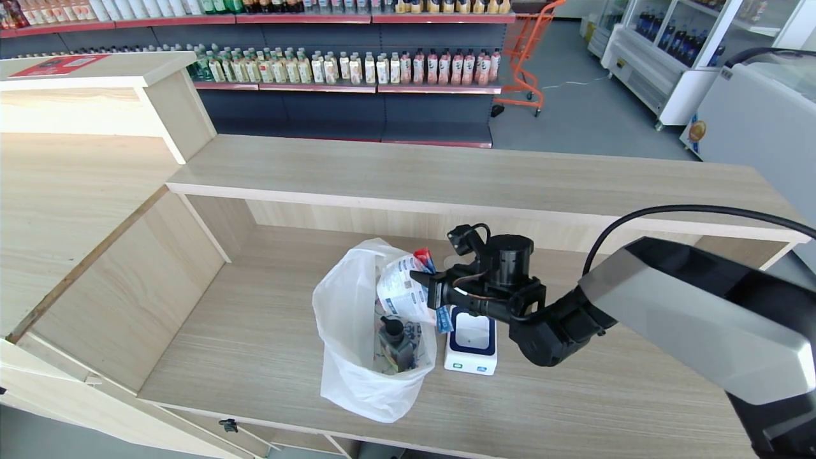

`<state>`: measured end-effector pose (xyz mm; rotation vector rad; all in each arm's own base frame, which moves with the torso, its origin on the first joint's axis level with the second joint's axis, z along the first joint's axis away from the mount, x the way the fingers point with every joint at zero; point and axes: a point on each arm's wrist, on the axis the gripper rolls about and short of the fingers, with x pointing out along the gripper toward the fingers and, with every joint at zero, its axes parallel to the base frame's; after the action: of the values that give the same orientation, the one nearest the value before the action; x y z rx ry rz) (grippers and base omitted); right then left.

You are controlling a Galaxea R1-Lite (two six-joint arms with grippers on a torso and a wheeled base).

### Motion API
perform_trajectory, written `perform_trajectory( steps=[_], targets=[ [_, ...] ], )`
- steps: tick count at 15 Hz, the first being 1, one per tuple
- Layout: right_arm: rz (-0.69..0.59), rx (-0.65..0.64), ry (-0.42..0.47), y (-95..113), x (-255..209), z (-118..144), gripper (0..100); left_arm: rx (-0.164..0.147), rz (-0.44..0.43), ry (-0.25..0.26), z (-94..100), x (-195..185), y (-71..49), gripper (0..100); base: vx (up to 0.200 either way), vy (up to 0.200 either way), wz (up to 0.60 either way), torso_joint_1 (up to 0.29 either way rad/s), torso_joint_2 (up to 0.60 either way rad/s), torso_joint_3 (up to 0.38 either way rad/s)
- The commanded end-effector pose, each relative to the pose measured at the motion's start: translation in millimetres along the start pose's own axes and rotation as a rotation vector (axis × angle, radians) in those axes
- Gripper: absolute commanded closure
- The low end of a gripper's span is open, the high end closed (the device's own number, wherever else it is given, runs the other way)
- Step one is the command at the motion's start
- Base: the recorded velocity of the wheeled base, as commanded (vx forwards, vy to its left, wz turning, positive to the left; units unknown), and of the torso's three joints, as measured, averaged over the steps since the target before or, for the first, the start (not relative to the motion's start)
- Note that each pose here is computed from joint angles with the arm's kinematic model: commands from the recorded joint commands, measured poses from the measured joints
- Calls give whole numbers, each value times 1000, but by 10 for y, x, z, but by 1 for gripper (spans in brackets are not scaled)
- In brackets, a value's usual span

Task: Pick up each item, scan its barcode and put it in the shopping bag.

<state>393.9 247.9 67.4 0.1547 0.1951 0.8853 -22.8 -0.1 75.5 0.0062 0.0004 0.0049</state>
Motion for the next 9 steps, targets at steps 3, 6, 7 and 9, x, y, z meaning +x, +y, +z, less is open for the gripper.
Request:
perform_trajectory(
  steps=[3, 6, 7, 9],
  targets=[
    [-8, 4, 57, -90, 183, -237, 100, 0, 1, 0, 0, 0, 0, 0, 0, 0, 0, 0, 0, 0],
    [-5, 15, 50, -84, 192, -191, 0, 0, 0, 0, 0, 0, 0, 0, 0, 0, 0, 0, 0, 0],
    [-5, 31, 43, -68, 176, -130, 0, 0, 1, 0, 0, 0, 0, 0, 0, 0, 0, 0, 0, 0],
    [12, 101, -7, 40, 116, 122, 0, 0, 0, 0, 0, 0, 0, 0, 0, 0, 0, 0, 0, 0]
  ],
)
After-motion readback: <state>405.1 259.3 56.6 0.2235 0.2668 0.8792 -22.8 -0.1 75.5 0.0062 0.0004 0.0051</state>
